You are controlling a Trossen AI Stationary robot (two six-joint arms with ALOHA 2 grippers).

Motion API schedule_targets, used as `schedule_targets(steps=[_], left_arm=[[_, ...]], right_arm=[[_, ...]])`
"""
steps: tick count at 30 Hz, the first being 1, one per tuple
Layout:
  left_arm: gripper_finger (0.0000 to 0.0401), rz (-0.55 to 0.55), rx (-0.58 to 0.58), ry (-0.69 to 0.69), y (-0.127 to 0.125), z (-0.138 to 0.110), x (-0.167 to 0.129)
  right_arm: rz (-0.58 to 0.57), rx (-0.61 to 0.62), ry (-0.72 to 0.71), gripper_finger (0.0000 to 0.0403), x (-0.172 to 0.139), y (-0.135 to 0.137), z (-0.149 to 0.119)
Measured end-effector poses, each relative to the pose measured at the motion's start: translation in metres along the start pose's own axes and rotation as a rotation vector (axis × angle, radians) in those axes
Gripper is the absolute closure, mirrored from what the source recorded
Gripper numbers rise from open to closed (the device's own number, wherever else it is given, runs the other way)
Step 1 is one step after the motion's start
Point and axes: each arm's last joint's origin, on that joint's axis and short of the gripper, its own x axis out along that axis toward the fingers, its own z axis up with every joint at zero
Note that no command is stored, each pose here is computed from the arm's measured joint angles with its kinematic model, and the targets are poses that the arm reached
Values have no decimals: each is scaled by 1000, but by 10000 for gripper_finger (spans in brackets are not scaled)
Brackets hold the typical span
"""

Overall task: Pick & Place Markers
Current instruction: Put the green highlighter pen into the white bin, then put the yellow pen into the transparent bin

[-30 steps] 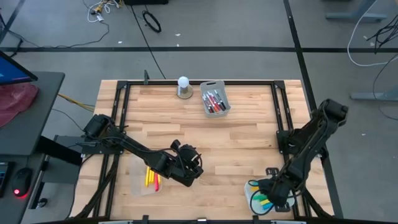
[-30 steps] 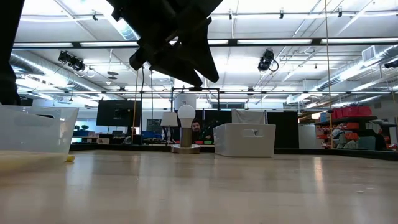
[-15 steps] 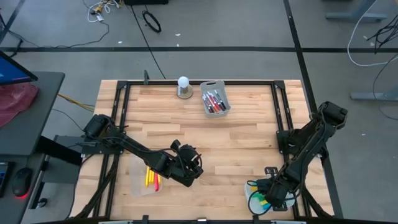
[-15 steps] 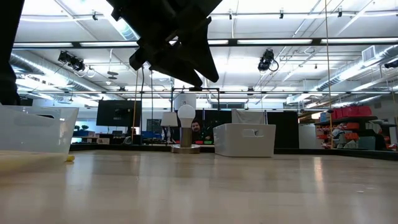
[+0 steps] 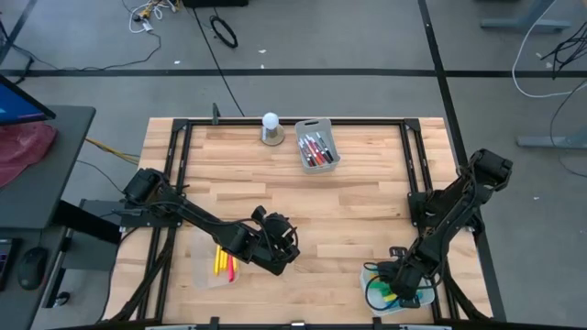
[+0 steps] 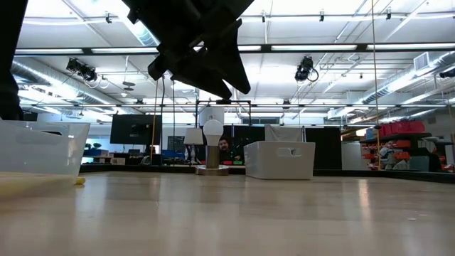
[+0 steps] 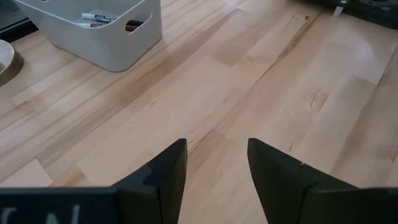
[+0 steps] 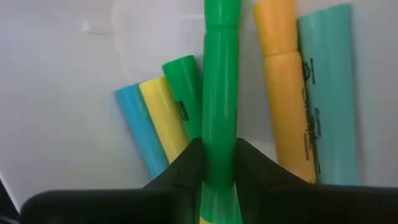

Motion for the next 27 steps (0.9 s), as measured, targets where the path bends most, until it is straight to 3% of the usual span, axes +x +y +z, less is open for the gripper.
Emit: schedule_targets(steps=[13, 21, 25, 27], left_arm=[[224, 0, -1, 0, 0, 0, 0], [224, -2, -3, -1, 0, 0, 0], [224, -2, -2, -1, 0, 0, 0], [224, -2, 7, 1, 0, 0, 0]], right_arm=[[-23, -22, -30, 257, 0, -4, -1], [81, 30, -77, 264, -36, -3, -8], [107, 6, -243, 283, -59, -5, -9], [60, -63, -410, 292, -68, -6, -5]])
